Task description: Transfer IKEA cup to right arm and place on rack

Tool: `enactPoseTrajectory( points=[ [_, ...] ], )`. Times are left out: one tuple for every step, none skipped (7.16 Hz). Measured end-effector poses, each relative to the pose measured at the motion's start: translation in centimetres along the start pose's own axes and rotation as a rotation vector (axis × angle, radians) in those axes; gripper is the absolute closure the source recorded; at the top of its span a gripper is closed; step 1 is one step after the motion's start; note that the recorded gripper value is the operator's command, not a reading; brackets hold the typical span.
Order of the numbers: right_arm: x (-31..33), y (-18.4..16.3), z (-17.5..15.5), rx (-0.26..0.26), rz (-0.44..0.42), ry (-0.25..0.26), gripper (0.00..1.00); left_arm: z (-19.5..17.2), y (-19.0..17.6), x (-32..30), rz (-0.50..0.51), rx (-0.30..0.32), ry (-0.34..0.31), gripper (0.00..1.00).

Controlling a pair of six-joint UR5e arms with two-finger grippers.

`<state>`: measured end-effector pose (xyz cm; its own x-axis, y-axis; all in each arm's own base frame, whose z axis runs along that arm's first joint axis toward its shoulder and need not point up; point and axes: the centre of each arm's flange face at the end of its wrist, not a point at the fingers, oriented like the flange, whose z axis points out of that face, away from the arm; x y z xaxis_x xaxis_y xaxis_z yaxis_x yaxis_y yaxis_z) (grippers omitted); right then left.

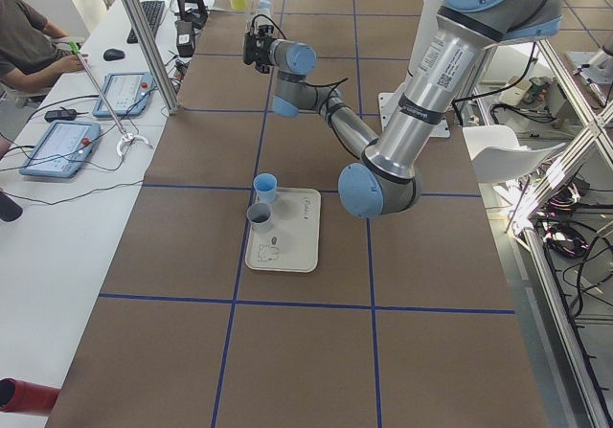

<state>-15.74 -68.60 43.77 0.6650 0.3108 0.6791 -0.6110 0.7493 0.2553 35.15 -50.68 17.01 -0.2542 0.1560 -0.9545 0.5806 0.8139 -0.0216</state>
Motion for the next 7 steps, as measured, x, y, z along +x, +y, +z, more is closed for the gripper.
enactPoseTrajectory(
  points=[
    [0.1,0.3,0.3,-0.002,-0.002,0.004,1.0,0.0,0.0,0.0,0.0,0.0,0.0,0.26],
    [-0.1,0.9,0.6,0.0,-0.01,0.011,1.0,0.0,0.0,0.0,0.0,-0.001,0.0,0.26],
    [-0.4,1.5,0.9,0.003,-0.019,0.017,1.0,0.0,0.0,0.0,0.0,-0.001,0.001,0.25],
    [-0.5,2.0,1.2,0.005,-0.025,0.024,0.69,0.0,0.1,0.0,0.001,-0.001,0.001,0.25],
    [-0.3,2.5,1.5,0.004,-0.028,0.03,0.53,0.0,0.1,0.1,0.001,-0.001,0.002,0.25],
    [-0.2,3.0,1.8,0.004,-0.034,0.037,0.35,0.0,0.1,0.1,0.001,-0.002,0.003,0.25],
    [-0.3,3.6,2.1,0.004,-0.041,0.043,0.0,0.0,0.1,0.1,0.001,-0.003,0.004,0.25]
  ],
)
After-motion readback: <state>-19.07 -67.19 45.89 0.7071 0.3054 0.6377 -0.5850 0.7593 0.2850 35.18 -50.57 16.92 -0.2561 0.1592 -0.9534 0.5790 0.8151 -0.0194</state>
